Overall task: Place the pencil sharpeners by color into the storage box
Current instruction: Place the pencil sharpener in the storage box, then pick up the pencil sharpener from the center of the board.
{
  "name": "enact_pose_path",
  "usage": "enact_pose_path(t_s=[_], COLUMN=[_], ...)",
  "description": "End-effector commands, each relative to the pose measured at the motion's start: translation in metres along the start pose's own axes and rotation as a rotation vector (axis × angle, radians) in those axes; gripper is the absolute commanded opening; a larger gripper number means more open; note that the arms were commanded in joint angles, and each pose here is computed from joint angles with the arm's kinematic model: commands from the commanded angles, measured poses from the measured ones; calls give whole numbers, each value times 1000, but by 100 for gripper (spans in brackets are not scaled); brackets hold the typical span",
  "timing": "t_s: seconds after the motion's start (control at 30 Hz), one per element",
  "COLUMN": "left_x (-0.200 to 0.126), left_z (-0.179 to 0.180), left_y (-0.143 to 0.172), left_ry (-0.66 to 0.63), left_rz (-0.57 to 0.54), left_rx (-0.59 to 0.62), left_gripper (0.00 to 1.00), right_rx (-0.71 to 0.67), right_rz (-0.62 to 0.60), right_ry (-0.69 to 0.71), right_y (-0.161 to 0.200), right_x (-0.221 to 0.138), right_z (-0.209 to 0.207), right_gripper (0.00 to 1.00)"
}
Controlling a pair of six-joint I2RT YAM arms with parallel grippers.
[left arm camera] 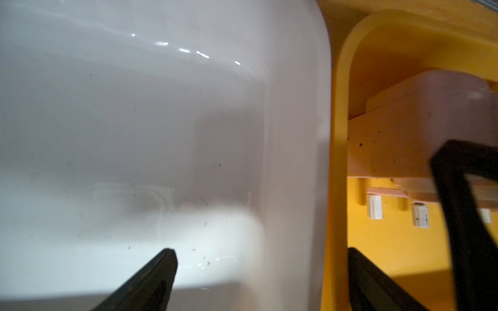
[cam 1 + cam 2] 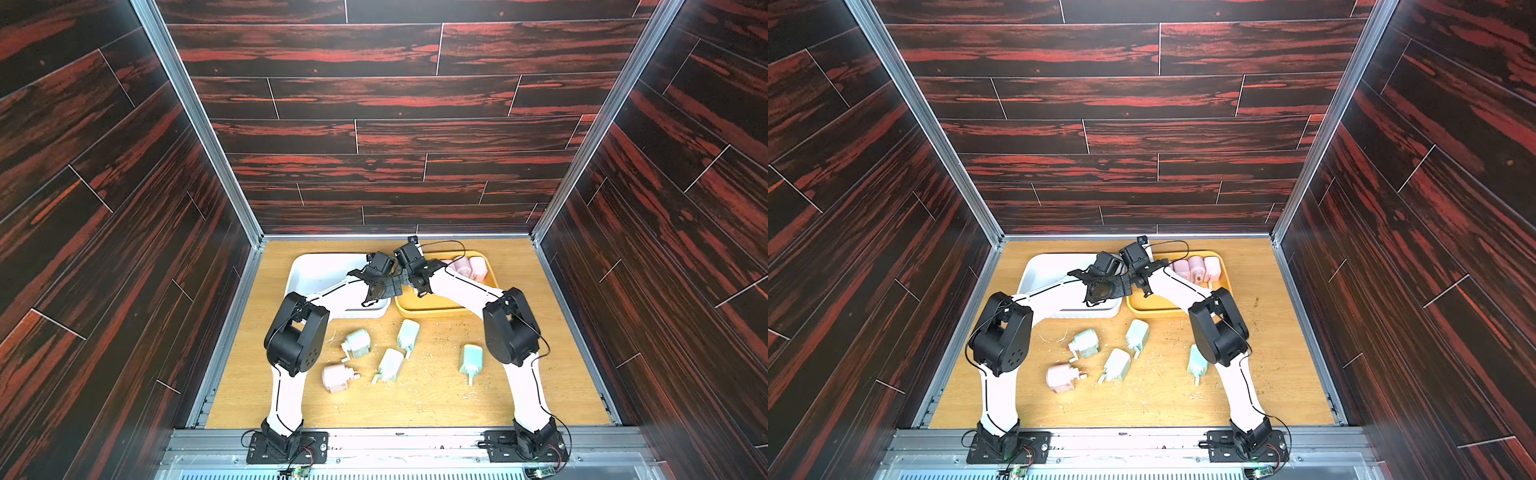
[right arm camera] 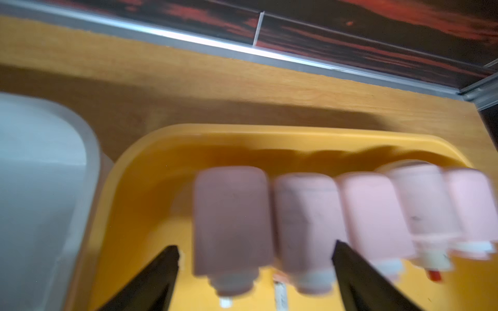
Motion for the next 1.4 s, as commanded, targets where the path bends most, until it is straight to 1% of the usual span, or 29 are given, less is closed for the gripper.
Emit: enact_pose_path(t_s=[0.0, 0.23, 0.37, 0.5, 0.6, 0.67, 0.77, 1.0, 1.07, 1.13, 1.2, 1.3, 1.37], left_x=[8, 12, 5, -9, -24, -36, -52, -90, -107, -121, -137, -154, -168], left_z=[25, 26, 21, 18, 17, 18, 20, 26, 29, 35, 43, 60, 70], left_y=[-1, -8, -11, -15, -17, -18, -17, -10, -8, -2, 6, 26, 39], left_ry=[-157, -188, -143, -95, -71, -61, -50, -21, -6, -25, -59, -115, -131], left_rz=[18, 14, 44, 28, 9, -9, -30, -73, -92, -101, -101, -119, -153], left_rx=[12, 37, 53, 67, 76, 77, 74, 71, 69, 65, 54, 14, -22], left_gripper=[100, 100, 100, 100, 100, 100, 100, 100, 100, 100, 100, 100, 100], right_rx=[76, 202, 220, 216, 209, 206, 218, 205, 167, 139, 140, 135, 129], right_rz=[-74, -212, -247, -287, -343, -374, -404, -461, -475, -466, -460, -435, -412], right_ry=[-62, -109, -113, -158, -200, -252, -314, -378, -427, -459, -476, -499, -523], right_y=[-16, -16, -8, 2, 10, 16, 22, 33, 36, 39, 44, 51, 56], right_x=[-32, -81, -100, -113, -122, -129, -137, -148, -153, -155, -157, -159, -159], right_z=[-8, -46, -65, -78, -88, -92, -98, -107, -107, -107, -110, -112, -112], right_gripper=[99, 99, 99, 99, 98, 98, 98, 98, 98, 98, 98, 98, 98])
Point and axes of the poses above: each gripper's point midway between its finger pads, its own x axis out along the fingers, its own z axis along the line the jaws close on, y = z × x, the point moved 10 cm from there along -x, back along the fingers, and after that the axes turned 9 degrees about x, right-handed, at the moved point
